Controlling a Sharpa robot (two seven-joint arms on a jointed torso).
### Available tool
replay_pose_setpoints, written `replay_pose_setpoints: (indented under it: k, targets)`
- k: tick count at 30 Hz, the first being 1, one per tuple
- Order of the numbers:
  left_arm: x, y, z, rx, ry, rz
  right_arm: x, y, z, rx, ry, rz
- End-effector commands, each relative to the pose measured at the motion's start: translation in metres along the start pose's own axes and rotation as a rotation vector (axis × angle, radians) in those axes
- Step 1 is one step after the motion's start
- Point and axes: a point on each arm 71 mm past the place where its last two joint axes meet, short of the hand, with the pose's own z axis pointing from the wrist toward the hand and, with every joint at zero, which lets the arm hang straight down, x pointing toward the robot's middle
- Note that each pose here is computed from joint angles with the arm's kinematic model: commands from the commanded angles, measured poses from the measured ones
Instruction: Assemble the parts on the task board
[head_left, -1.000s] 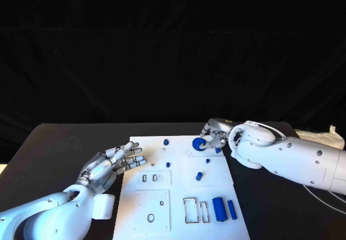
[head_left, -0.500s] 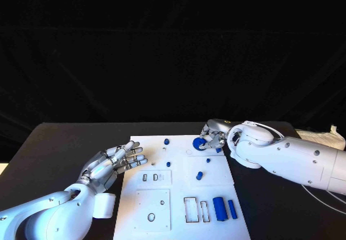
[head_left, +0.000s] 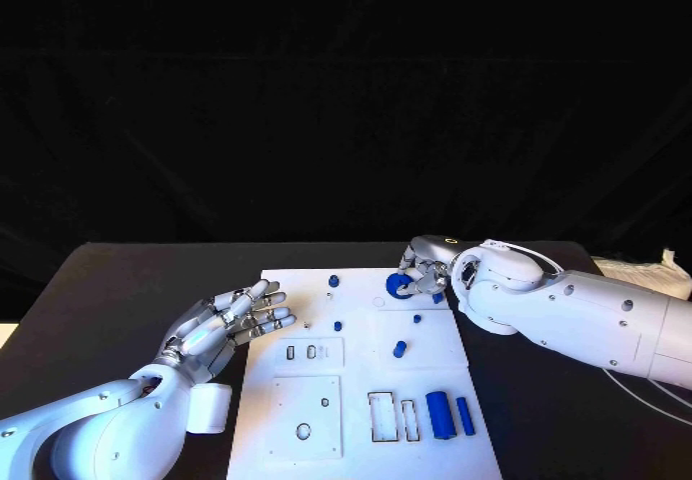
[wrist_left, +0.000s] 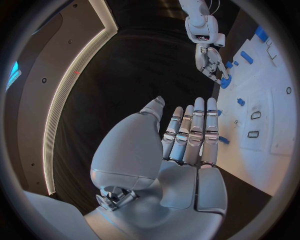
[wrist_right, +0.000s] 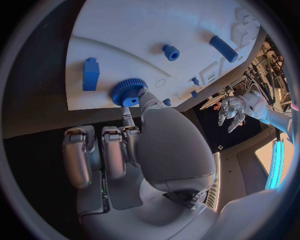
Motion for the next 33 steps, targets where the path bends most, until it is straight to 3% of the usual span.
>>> replay_pose_setpoints:
  k: [1, 16, 26, 33]
  targets:
    - [0.0026, -0.0005, 0.0002, 0.003, 0.022, -0.013, 0.006, 0.003, -0.001, -0.015, -0.007, -0.09]
    - [0.0026, -0.0001, 0.0005, 0.0, 0.024, -0.014, -0.002, 0.03, -0.01, -0.126, -0.161, -0.064]
    - [0.0038, 0.0006, 0.0009, -0.004, 0.028, -0.016, -0.001, 0.078, -0.01, -0.253, -0.202, -0.076]
    - [0.0048, 0.0009, 0.0011, -0.006, 0.031, -0.017, 0.005, 0.101, -0.004, -0.298, -0.196, -0.084]
